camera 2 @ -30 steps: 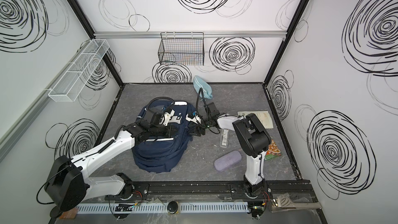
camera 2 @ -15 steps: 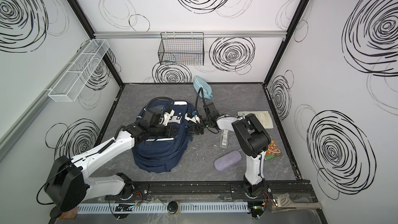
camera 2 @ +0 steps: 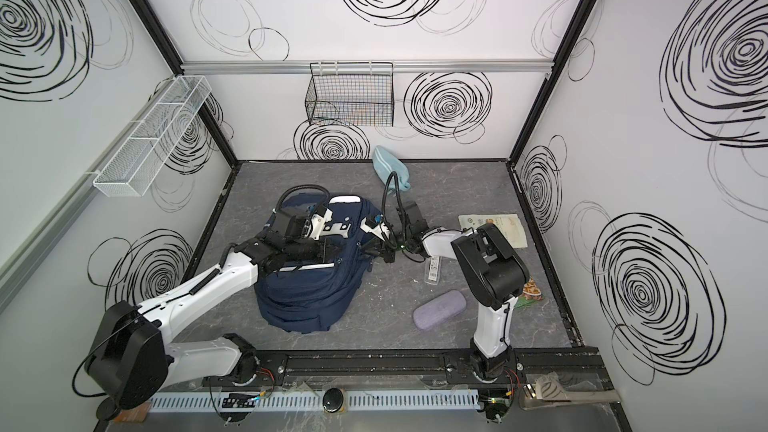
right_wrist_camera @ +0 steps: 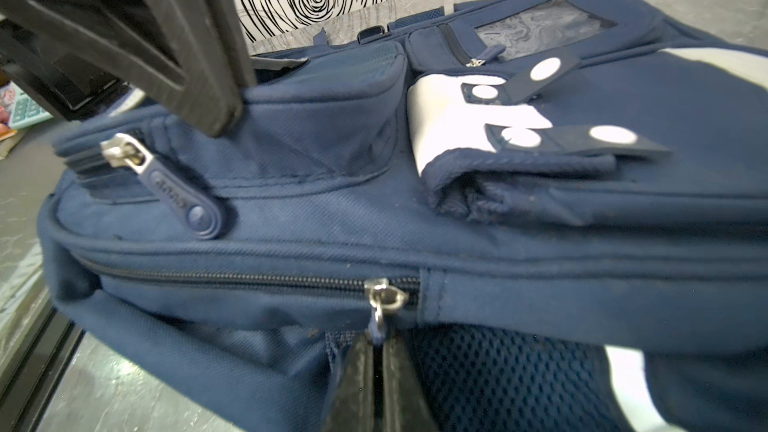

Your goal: Pack the student bag

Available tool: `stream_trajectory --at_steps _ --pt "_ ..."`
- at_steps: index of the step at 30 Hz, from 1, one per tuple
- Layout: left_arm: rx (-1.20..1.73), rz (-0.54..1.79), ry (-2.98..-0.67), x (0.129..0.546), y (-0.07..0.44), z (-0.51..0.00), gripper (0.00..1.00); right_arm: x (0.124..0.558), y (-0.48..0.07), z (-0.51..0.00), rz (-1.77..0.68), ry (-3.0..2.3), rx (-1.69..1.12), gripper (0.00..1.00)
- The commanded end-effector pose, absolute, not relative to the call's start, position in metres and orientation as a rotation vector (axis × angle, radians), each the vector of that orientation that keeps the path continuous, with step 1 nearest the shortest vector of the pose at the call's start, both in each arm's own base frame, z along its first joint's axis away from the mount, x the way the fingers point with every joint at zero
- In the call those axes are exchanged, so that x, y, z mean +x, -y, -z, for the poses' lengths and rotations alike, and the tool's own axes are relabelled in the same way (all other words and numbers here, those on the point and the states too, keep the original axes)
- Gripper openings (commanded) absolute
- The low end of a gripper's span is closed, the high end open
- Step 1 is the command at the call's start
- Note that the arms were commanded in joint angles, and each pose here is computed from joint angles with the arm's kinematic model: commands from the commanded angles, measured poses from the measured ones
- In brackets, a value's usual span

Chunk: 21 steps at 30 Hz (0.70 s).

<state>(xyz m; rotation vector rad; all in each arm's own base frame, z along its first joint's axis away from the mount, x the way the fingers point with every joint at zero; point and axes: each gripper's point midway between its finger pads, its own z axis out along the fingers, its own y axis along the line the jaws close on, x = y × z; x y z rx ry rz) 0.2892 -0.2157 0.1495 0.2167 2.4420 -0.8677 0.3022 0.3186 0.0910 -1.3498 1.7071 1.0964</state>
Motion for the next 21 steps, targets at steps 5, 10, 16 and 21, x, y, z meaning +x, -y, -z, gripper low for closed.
stream_trajectory --at_steps 5,10,16,21 --pt "0.134 0.940 -2.252 0.317 0.218 -0.188 0.00 0.290 -0.325 -0.112 -1.062 -1.656 -1.271 0.16" --pt "0.149 0.966 -2.253 0.316 0.222 -0.188 0.00 0.296 -0.337 -0.113 -1.147 -1.637 -1.256 0.28" --pt "0.152 0.963 -2.257 0.312 0.221 -0.187 0.00 0.307 -0.342 -0.111 -1.150 -1.633 -1.230 0.36" --pt "0.147 0.966 -2.248 0.311 0.220 -0.190 0.00 0.315 -0.338 -0.108 -1.097 -1.663 -1.176 0.35"
